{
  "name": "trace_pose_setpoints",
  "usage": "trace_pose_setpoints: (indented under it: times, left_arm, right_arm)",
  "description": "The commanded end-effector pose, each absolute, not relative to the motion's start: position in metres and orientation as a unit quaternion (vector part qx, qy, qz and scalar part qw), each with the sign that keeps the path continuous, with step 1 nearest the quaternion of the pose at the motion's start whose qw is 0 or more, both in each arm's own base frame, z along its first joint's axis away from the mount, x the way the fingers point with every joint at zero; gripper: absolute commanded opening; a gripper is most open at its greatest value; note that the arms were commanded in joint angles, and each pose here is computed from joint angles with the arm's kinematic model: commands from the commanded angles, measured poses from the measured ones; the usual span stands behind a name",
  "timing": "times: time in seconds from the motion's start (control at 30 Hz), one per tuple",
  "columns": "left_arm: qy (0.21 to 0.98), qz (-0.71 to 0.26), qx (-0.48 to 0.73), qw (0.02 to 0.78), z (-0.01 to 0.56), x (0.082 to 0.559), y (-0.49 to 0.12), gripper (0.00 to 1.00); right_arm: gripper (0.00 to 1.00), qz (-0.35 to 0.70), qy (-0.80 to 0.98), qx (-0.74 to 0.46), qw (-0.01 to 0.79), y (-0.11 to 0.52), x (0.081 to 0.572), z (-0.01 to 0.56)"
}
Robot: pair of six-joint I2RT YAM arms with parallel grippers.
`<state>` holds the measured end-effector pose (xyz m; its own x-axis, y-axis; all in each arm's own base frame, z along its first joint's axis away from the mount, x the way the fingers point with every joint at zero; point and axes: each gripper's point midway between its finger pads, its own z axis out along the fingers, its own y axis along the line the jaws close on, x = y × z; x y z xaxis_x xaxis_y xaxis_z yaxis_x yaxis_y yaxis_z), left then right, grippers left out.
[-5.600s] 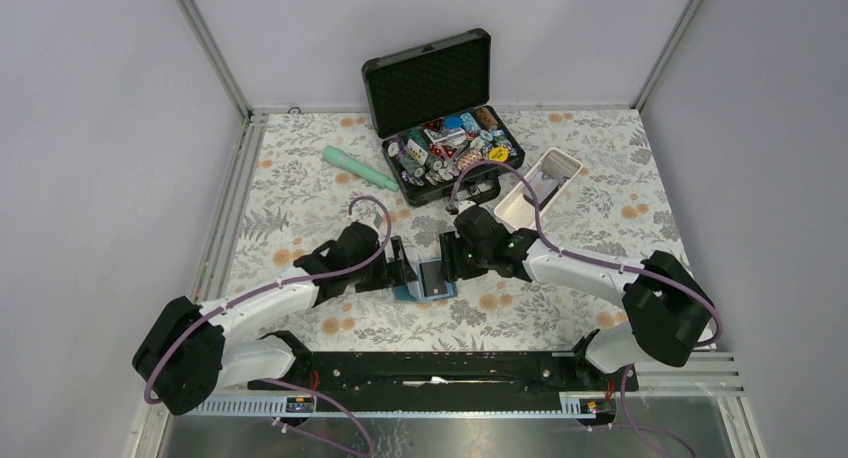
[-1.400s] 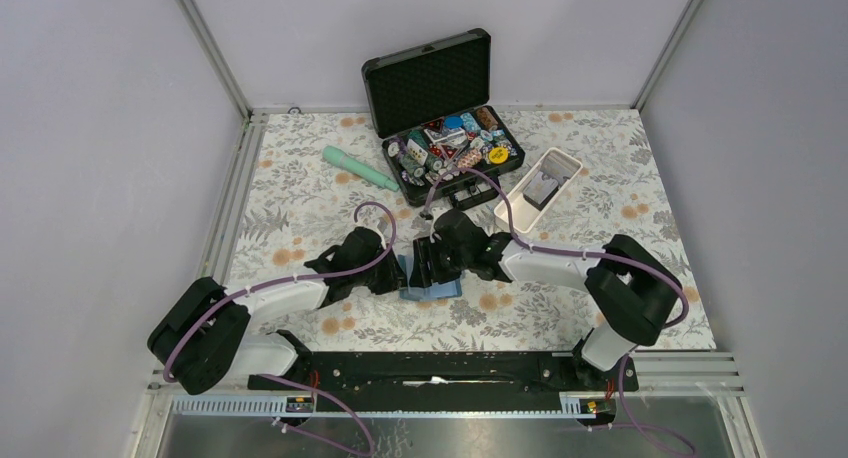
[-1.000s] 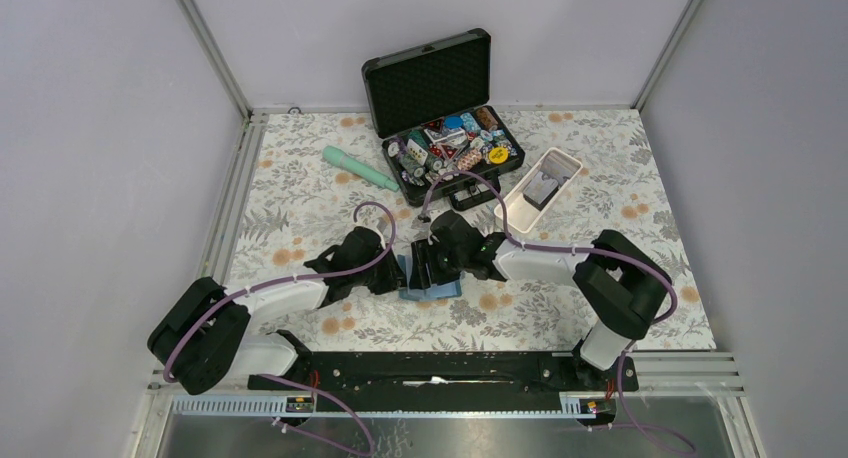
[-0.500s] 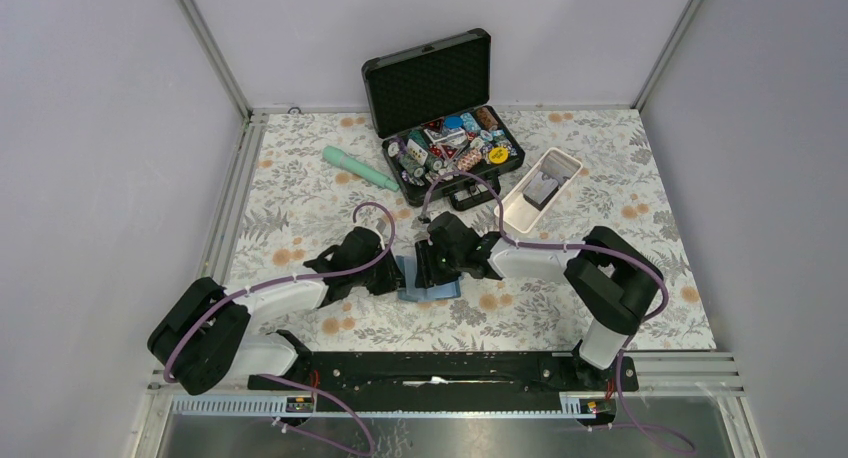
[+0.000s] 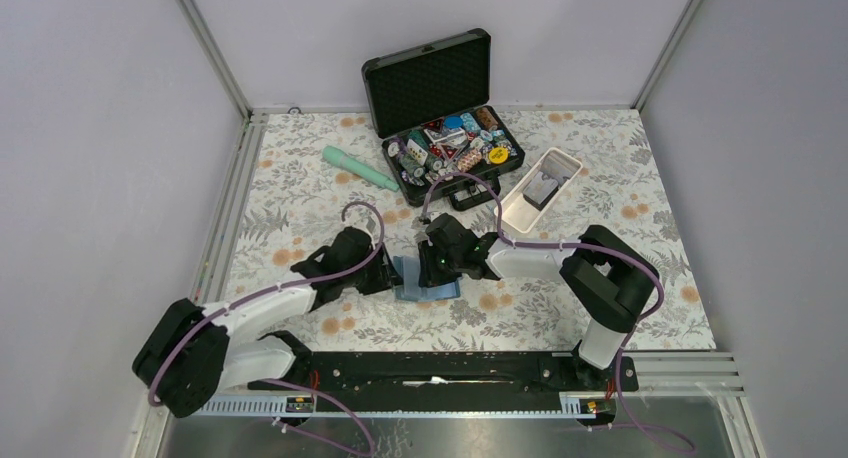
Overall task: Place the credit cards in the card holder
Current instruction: Turn over the card slot in the card holder.
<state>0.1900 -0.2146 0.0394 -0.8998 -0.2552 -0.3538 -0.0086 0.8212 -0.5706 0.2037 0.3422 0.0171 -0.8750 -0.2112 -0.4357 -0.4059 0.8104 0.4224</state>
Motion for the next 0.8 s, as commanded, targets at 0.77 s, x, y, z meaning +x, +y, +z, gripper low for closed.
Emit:
trace_pose_setpoints:
  times: [0.77]
  left_arm:
    - [0.900, -0.356, -0.080, 0.238, 0.051, 0.208, -0.235, 0.28]
  right_arm:
    - [0.49, 0.230, 0.937, -0.166, 0.203, 0.329, 0.204, 0.032]
